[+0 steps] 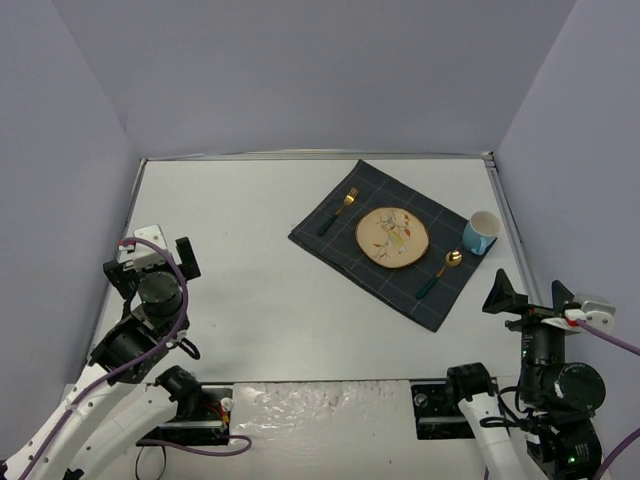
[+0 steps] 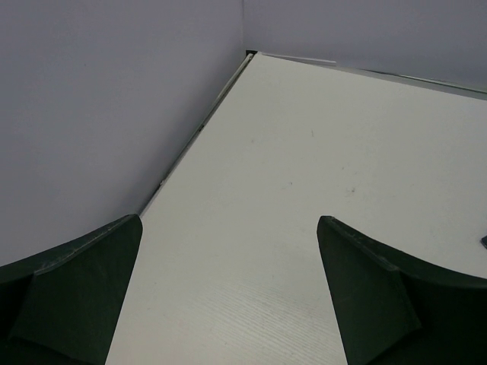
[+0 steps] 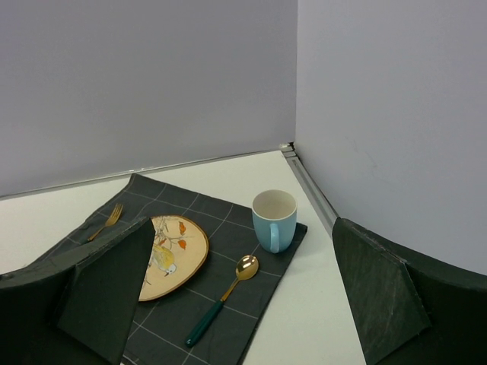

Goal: Set the dinner table for one person

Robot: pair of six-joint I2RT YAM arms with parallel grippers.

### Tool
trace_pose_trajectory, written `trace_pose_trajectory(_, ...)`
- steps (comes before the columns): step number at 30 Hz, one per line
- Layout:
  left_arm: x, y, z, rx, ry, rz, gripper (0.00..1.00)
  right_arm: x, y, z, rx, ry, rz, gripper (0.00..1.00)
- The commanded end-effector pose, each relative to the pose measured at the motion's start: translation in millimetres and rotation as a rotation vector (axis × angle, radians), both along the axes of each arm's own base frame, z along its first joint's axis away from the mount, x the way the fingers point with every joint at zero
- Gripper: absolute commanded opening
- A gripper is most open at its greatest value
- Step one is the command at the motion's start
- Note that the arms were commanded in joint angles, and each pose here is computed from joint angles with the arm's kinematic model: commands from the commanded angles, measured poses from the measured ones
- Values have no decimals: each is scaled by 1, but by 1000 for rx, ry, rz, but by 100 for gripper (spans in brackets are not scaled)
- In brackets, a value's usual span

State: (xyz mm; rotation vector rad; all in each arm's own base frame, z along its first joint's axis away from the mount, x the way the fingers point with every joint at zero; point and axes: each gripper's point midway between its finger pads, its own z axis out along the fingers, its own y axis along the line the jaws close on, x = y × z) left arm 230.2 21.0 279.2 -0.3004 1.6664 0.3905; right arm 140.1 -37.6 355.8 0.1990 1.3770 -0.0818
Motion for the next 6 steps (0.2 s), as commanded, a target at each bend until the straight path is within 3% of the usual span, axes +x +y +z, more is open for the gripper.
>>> trace_pose_trajectory(1,9,-6,8,-65,-33,-20,97,9,4,22,11,-64,17,100)
trace_pose_trajectory(6,11,-5,7,-80,-32,-19,97,9,6,24,10,-68,24,100)
